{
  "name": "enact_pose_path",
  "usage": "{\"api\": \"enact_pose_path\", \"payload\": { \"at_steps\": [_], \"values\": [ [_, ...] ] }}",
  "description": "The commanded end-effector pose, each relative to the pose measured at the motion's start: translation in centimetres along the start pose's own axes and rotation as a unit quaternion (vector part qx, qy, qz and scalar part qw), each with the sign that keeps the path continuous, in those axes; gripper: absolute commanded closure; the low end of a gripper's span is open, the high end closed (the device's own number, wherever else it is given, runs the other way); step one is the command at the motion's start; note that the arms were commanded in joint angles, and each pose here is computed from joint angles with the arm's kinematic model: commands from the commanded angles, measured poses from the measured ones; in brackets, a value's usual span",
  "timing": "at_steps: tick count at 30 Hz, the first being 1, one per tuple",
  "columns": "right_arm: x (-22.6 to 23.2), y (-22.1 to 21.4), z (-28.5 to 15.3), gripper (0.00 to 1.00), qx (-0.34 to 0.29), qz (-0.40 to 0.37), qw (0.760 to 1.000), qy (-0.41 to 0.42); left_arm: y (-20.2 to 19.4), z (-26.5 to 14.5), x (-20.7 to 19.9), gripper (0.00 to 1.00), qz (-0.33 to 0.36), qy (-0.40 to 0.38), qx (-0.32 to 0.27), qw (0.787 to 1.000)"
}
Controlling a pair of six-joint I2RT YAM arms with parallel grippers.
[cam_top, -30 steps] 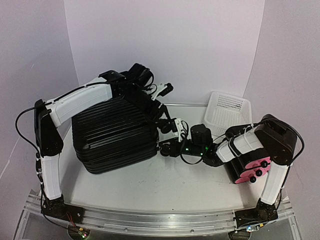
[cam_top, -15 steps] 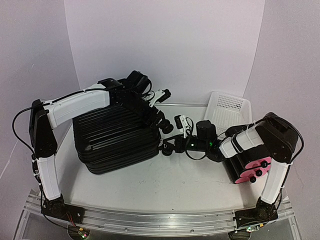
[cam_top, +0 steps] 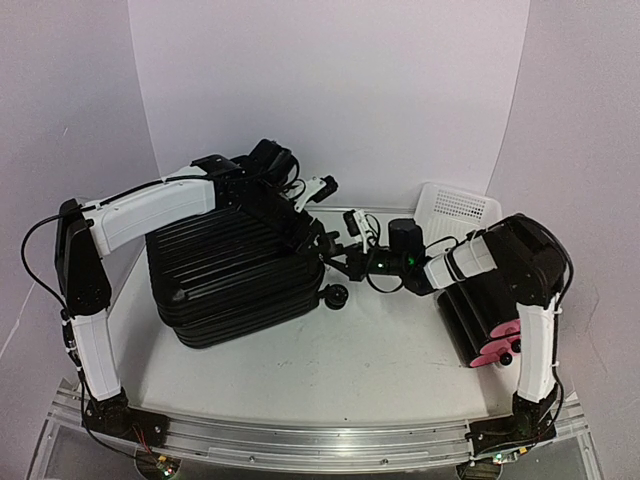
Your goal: Open, take out, and arrange the luggage
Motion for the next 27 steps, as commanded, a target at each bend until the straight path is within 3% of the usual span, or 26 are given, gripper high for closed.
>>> {"api": "enact_pose_path", "payload": {
  "at_steps": [1,4,7,10,14,17,21,25,27],
  "values": [
    [-4.2,4.8,0.8,1.00,-0.067,-0.087,0.994,-0.021,-4.8,0.1,1.9,0.31,-0.047,0.029,0.094,0.994],
    [-5.7,5.3,2.1,1.00,-0.074,-0.083,0.993,-0.025,-4.6,0.0,1.7,0.31,-0.053,0.022,0.092,0.994],
    [-7.4,4.9,0.7,0.97,-0.073,-0.026,0.993,-0.089,-3.0,-1.8,1.0,0.25,-0.068,0.019,0.063,0.995],
    [-6.8,4.7,-2.3,0.69,-0.046,-0.003,0.988,-0.150,-0.5,-6.0,0.6,0.16,-0.100,0.021,0.006,0.995],
    [-5.6,1.6,-5.6,0.50,0.116,0.057,0.970,-0.205,0.6,-13.7,2.9,0.10,-0.202,0.015,-0.072,0.977],
    [-3.7,-1.0,-8.6,0.40,0.229,0.107,0.941,-0.224,-2.2,-17.9,6.9,0.04,-0.279,0.076,-0.106,0.952],
    [0.0,-1.5,-10.4,0.32,0.280,0.132,0.928,-0.209,-7.2,-21.3,11.6,0.02,-0.383,0.109,-0.126,0.909],
    [5.4,-0.6,-9.5,0.17,0.309,0.066,0.933,-0.172,-12.3,-23.5,15.9,0.03,-0.484,0.143,-0.146,0.851],
    [7.5,0.4,-8.9,0.14,0.319,0.032,0.934,-0.160,-14.0,-24.0,17.0,0.03,-0.508,0.159,-0.157,0.832]
  ]
}}
Point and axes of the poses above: each gripper's point midway between its finger pads, its own z axis out along the fingers, its own x axis along the line the jaws close on, y = z × x, the point moved 3 cm from there along -z, back along the fingers, and after that the axes turned 8 degrees about -z, right-handed, at the moved point
